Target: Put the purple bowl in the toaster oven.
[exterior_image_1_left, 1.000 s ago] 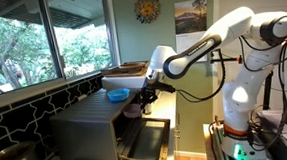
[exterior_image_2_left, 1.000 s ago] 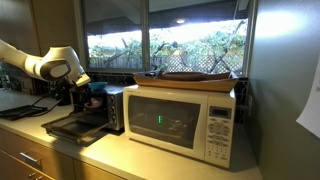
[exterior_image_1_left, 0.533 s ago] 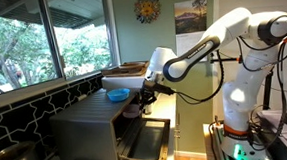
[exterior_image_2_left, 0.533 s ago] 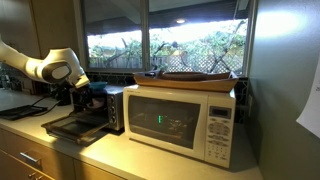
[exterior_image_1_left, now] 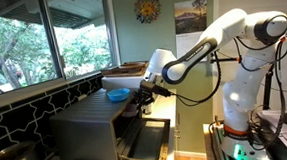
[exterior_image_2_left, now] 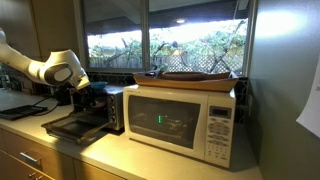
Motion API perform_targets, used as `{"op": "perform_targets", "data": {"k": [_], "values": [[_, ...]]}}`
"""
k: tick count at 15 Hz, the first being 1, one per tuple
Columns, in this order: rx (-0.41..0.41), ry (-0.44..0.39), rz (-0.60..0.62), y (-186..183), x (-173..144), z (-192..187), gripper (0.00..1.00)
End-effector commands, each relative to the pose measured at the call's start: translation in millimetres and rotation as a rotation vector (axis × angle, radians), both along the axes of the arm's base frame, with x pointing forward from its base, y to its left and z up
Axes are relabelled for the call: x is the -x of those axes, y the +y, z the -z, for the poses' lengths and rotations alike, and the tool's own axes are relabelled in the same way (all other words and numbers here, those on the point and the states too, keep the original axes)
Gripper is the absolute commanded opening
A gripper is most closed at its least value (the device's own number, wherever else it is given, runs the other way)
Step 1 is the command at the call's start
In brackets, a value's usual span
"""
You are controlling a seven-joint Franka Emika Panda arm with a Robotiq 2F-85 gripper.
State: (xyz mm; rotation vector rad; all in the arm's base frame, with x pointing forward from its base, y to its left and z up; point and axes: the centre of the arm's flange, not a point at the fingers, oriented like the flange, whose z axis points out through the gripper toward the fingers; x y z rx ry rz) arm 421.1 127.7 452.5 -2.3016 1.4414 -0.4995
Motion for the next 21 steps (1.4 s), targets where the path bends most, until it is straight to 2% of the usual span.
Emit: {"op": "perform_targets", "data": {"k": [1, 2, 3, 7, 12, 16, 21], "values": [[-0.010, -0.007, 0.039, 3, -3, 9, 0.29], [-0.016, -0.004, 0.043, 2, -3, 10, 0.30], [-0.023, -0.008, 0.044, 2, -3, 9, 0.35], [-0.032, -0.033, 0.023, 1, 1, 4, 0.64], [0.004, -0.062, -0.126, -17, 13, -1, 0.98], [0.048, -0.150, -0.256, -29, 18, -14, 1.00], [0.097, -0.159, -0.449, -41, 24, -22, 1.00]]}}
